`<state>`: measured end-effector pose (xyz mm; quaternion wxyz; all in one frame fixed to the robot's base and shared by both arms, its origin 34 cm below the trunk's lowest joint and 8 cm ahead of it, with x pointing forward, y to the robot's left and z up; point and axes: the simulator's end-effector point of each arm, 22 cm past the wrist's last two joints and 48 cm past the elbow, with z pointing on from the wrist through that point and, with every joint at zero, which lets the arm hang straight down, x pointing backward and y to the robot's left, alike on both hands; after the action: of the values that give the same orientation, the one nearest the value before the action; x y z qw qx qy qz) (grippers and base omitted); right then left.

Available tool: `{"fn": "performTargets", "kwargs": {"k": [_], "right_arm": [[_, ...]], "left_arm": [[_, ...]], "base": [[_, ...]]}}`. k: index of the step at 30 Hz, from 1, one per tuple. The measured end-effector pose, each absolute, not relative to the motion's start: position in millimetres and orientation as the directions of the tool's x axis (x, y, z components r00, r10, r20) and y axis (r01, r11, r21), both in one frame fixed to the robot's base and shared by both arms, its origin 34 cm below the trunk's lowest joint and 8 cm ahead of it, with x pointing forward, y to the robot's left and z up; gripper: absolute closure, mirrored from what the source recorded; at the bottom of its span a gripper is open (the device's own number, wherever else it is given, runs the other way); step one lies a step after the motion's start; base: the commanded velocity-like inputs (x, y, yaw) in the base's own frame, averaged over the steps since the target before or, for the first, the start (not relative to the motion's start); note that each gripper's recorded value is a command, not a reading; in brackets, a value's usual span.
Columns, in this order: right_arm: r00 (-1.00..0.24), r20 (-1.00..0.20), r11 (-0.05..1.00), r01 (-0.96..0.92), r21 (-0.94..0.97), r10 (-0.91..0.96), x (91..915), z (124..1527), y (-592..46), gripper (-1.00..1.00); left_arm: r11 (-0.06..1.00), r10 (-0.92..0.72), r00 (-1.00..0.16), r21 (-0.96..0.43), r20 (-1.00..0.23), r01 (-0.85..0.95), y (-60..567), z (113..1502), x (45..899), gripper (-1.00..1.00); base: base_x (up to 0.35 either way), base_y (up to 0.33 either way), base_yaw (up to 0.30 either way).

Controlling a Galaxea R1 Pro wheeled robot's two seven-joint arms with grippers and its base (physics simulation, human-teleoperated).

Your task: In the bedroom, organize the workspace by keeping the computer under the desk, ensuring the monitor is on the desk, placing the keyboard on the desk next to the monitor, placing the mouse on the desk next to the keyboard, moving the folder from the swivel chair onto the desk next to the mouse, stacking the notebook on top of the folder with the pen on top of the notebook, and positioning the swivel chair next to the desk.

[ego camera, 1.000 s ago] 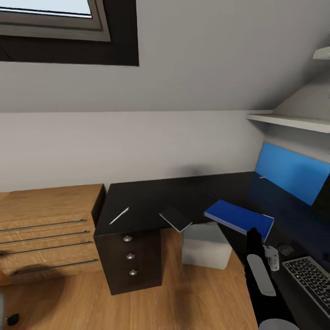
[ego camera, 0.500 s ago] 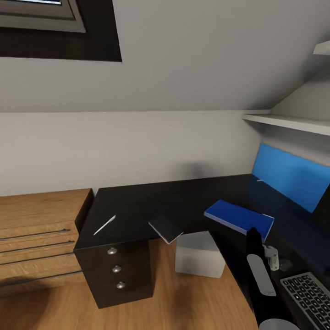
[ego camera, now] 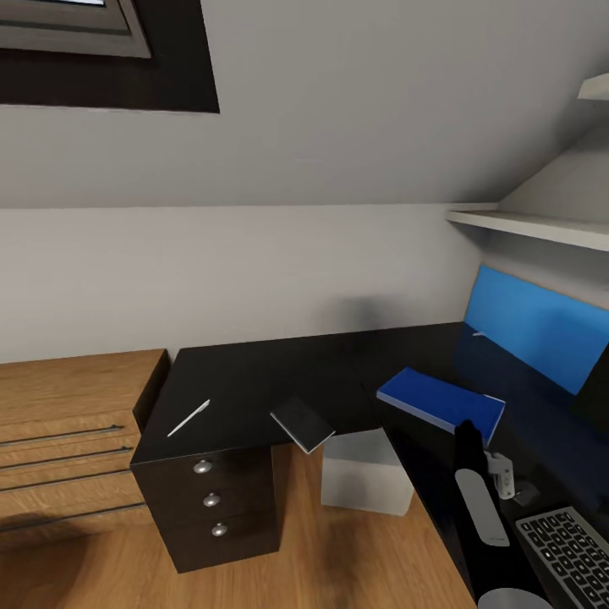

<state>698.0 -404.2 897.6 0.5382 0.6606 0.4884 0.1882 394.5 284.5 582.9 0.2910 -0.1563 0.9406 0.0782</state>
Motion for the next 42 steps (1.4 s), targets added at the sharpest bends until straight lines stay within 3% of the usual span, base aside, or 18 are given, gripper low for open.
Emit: {"fn": "performTargets", "kwargs": {"k": [19, 37, 42], "right_arm": [[0.452, -0.280, 0.060, 0.442, 0.895, 0.847, 698, 898, -404, 1.00], [0.446, -0.290, 0.060, 0.461, 0.885, 0.847, 698, 886, -404, 1.00], [0.440, -0.292, 0.059, 0.471, 0.880, 0.849, 697, 880, -402, 1.00]], "left_arm": [[0.939, -0.247, -0.781, 0.056, -0.573, -0.339, 285, 583, 395, -1.00], [0.935, -0.251, -0.792, 0.072, -0.556, -0.347, 291, 578, 386, -1.00], [0.922, -0.234, -0.796, 0.131, -0.559, -0.363, 312, 566, 345, -1.00]], "base": [[0.138, 0.100, -0.007], [0.005, 0.027, -0.144], [0.000, 0.002, -0.153]]}}
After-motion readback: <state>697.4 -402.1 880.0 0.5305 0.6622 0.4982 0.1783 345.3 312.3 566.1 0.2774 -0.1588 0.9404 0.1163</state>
